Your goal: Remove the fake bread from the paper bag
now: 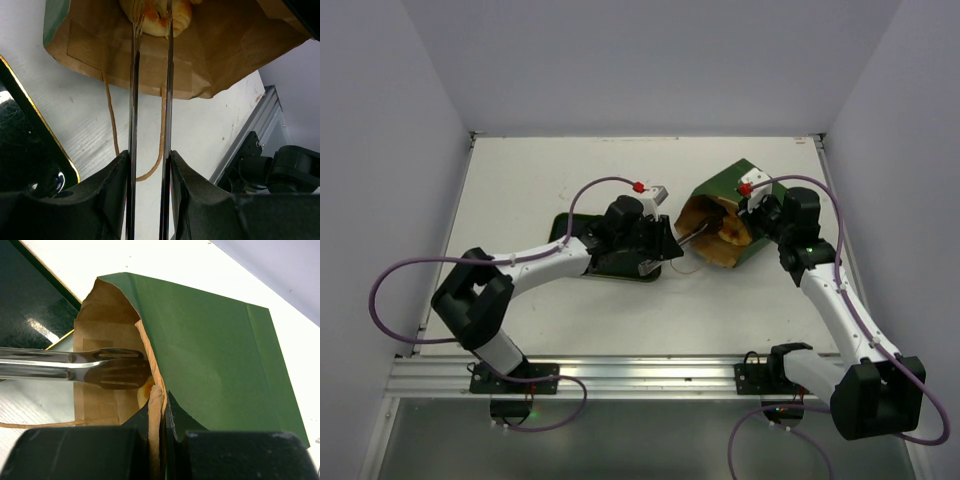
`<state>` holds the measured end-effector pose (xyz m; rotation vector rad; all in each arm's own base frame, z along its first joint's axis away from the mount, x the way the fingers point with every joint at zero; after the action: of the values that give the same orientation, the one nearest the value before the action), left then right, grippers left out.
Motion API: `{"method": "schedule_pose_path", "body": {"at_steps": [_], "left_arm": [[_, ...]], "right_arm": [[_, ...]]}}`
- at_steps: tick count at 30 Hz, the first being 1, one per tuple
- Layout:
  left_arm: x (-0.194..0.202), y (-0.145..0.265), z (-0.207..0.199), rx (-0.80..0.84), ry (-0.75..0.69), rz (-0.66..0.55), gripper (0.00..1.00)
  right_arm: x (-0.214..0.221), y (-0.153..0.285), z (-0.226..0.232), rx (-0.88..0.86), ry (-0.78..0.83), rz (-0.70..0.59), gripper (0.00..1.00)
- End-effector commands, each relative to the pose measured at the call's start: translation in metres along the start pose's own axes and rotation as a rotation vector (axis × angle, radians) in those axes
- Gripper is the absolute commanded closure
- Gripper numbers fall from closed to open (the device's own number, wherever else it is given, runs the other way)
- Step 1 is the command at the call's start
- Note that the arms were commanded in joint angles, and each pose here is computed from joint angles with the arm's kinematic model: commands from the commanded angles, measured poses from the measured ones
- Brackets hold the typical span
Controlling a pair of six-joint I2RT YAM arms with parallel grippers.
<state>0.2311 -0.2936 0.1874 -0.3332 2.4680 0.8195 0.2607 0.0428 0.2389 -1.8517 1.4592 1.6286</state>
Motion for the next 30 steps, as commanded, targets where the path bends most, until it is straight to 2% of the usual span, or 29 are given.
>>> {"method": "schedule_pose_path", "body": {"at_steps": [1,30], "left_arm": [[-0.019,-0.009,-0.017,0.053,-0.020,-0.075,0.60],[-0.025,-0.036,-0.005,-0.043,-0.059,-0.029,0.54]], "right_arm": [[-0.009,0.002,-0.002,-0.007,0.025,-0.067,1.00],[-0.009,0.002,0.000,-0.019,0.021,-0.070,1.00]]}}
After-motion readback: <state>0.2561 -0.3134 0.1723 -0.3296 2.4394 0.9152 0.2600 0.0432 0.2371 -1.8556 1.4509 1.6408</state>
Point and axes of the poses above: each gripper's point midway between its finger pads, its own y axis back along the fingers, its own z axis along the line the jaws close on, x = y × z, the point moved 10 cm from there along y, back along the fingers, and after that the axes turned 6 degrees about y, right-handed, at the moved point
